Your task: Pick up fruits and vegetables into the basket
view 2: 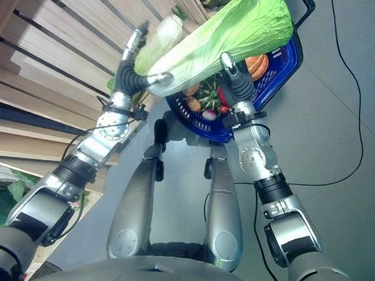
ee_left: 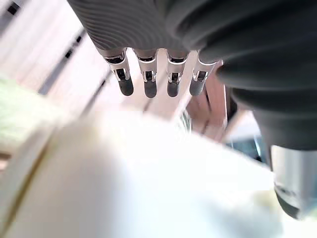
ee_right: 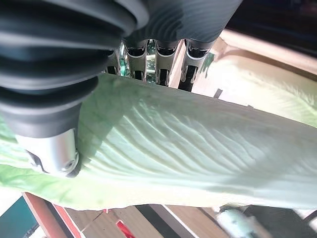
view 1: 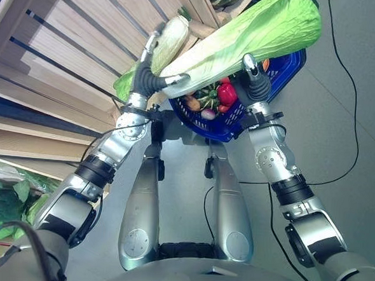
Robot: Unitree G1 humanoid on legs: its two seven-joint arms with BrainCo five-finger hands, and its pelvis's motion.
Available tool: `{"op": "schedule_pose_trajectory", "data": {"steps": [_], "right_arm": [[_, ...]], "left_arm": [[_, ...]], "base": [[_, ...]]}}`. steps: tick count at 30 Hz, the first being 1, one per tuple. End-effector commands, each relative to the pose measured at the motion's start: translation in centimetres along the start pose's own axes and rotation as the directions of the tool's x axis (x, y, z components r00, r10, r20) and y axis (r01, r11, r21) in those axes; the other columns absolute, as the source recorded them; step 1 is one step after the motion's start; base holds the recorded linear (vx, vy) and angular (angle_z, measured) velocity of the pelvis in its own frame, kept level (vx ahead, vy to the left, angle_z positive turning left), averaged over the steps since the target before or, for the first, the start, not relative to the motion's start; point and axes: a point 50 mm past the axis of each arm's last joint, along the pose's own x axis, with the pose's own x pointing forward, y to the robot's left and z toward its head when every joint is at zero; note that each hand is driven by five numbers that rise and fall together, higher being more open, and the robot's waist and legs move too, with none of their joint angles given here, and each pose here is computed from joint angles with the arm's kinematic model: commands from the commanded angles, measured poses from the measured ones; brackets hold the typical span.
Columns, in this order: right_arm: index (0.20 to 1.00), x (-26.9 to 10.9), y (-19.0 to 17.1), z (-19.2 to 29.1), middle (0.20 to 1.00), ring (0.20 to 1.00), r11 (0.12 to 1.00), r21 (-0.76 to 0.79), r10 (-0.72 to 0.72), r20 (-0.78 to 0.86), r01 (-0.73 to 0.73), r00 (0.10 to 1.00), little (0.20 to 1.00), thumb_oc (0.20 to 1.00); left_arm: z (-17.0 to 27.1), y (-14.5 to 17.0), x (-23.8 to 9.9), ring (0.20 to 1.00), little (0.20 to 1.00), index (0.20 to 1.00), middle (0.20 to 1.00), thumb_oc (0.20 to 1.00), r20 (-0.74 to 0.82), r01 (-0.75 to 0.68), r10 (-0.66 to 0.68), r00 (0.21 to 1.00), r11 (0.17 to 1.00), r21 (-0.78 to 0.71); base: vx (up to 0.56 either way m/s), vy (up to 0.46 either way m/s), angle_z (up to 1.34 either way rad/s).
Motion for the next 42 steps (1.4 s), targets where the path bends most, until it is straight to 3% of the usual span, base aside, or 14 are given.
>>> {"op": "schedule_pose_trajectory", "data": {"steps": [1,9,24,30,42], "right_arm": [[0.200,0.3,1.4,3.7,0.200,0.200,0.997,-0.052,0.069,0.192,-0.060,0.979,0.200,0.200],[0.200,0.2,-0.9,5.0,0.200,0.200,0.982,-0.157,-0.069,0.220,0.105,0.973,0.200,0.200],[0.200,1.2,-6.1,6.1,0.200,0.200,0.822,-0.357,-0.396,0.200,0.443,0.896,0.200,0.200],[0.200,1.9,-9.3,5.5,0.200,0.200,0.714,-0.435,-0.567,0.101,0.549,0.818,0.200,0.200],[0.200,1.5,-13.2,4.9,0.200,0.200,0.544,-0.573,-0.753,-0.011,0.613,0.658,0.200,0.200]], "left_arm": [[0.5,3.0,1.1,1.000,1.000,1.000,1.000,1.000,0.006,-0.223,0.226,0.974,0.964,-0.147],[-1.6,5.0,0.6,1.000,1.000,1.000,1.000,1.000,-0.102,-0.366,0.353,0.930,0.914,-0.176],[-3.5,5.8,1.5,1.000,1.000,1.000,1.000,1.000,-0.181,-0.388,0.367,0.912,0.916,-0.099],[-3.2,5.5,2.7,1.000,1.000,1.000,1.000,1.000,-0.174,-0.355,0.333,0.927,0.928,-0.114],[-2.5,4.3,4.2,1.000,1.000,1.000,1.000,1.000,-0.154,-0.308,0.285,0.946,0.939,-0.154]], "base": [[0.00,0.000,0.00],[0.00,0.000,0.00],[0.00,0.000,0.00],[0.00,-0.005,0.00],[0.00,-0.005,0.01]]}}
